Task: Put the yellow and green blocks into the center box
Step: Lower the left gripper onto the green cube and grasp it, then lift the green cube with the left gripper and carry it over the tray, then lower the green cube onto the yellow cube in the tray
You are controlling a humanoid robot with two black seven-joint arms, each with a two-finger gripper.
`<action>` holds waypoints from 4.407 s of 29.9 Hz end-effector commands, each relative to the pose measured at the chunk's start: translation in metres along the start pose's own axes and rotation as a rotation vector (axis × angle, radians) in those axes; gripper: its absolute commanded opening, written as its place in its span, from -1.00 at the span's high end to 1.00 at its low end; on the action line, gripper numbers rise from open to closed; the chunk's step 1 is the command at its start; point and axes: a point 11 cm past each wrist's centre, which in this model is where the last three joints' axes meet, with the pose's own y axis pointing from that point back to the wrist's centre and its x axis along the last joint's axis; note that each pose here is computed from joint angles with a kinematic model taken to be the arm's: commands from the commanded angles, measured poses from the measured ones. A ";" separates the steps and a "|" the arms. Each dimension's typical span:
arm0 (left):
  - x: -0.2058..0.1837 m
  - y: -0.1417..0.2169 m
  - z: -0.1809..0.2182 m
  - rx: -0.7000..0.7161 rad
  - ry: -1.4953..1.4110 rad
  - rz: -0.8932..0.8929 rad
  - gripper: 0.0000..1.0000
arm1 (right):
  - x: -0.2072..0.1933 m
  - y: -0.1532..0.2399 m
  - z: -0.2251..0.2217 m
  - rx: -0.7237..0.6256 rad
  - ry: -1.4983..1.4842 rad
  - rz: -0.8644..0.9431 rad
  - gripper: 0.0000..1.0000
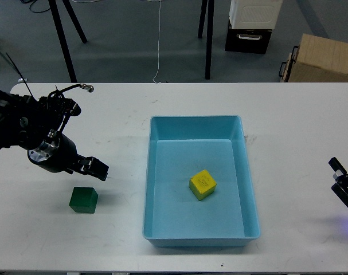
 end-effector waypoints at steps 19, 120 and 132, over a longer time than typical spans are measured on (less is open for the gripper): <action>-0.024 -0.026 -0.019 -0.001 0.017 -0.049 -1.00 | 0.000 0.001 0.000 -0.001 0.001 0.002 -0.99; 0.054 -0.029 0.218 -0.287 -0.532 0.104 0.79 | 0.008 0.010 -0.001 0.005 0.022 0.041 -0.99; 0.055 -0.033 0.214 -0.286 -0.516 0.107 -0.09 | 0.008 0.010 -0.001 0.008 0.019 0.038 -0.99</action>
